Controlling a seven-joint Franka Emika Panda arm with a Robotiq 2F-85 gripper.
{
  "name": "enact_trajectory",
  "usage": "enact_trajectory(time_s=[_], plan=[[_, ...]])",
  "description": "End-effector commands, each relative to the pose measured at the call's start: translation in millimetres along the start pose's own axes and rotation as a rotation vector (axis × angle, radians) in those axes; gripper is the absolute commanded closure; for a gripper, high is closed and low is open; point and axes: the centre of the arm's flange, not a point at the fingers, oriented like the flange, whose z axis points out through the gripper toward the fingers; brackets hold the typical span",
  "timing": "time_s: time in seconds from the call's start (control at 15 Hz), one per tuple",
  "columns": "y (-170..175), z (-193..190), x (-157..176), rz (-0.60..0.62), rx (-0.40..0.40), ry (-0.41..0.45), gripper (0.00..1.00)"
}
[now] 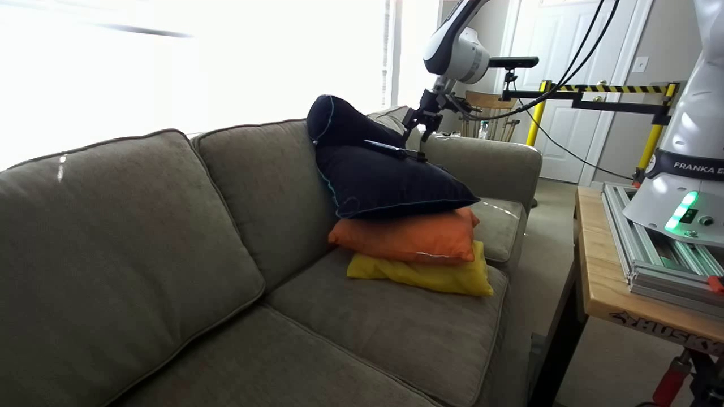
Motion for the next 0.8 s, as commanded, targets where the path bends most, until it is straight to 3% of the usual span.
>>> enact_trajectory(time_s=[0.0, 0.33, 0.73], plan=[[40.0, -57.7, -23.7, -0.087, -0.019, 0.007, 0.00], [76.4, -125.2, -32.1, -0.152, 0.063, -0.017, 0.00], [80.2, -177.1, -36.6, -0.269, 0.179, -0.092, 0.00]])
